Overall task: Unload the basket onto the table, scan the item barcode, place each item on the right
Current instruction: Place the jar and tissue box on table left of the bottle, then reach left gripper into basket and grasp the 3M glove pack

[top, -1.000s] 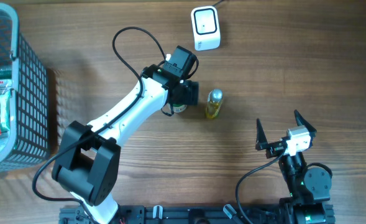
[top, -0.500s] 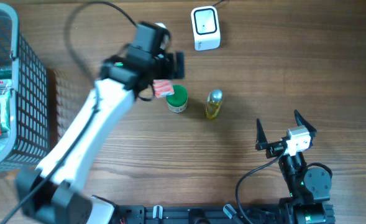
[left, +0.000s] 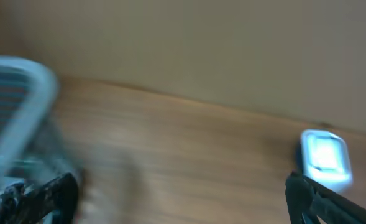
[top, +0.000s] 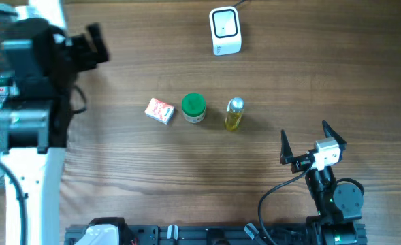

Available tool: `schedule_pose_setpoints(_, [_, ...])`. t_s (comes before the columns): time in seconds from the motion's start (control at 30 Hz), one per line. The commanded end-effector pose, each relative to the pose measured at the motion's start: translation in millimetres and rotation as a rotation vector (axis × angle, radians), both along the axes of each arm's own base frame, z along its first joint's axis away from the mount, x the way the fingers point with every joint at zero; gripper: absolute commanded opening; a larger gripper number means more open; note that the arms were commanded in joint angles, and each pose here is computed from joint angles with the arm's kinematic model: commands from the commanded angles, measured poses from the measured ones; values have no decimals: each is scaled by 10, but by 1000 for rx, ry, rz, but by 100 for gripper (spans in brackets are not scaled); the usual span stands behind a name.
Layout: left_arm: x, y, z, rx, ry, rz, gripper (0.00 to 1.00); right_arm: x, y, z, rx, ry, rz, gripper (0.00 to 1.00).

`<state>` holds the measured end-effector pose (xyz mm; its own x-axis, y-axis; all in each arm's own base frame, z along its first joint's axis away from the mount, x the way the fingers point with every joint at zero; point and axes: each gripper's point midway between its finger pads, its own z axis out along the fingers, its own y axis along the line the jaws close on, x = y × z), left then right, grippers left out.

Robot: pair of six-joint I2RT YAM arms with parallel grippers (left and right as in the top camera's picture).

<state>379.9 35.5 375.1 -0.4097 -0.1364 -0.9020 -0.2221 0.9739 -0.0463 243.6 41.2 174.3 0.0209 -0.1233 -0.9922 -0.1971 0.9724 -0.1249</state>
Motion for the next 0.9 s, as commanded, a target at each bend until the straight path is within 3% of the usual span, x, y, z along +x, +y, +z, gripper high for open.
schedule_pose_setpoints(0.0, [-182,819,157,186,9,233,100,-7,12,22,-5,-12,8,100])
schedule_pose_setpoints(0.23, [-418,1809,-108,218,127,462,100,-7,12,22,-4,-12,8,99])
schedule_pose_setpoints(0.43, [-608,2411,-456,267,284,534,100,-7,12,22,-4,-12,8,100])
schedule_pose_setpoints(0.67, [-620,2733,-996,118,359,474,100,-7,12,22,-5,-12,8,100])
schedule_pose_setpoints(0.87, [-686,3028,-1584,69,492,415,100,-7,12,22,-4,-12,8,100])
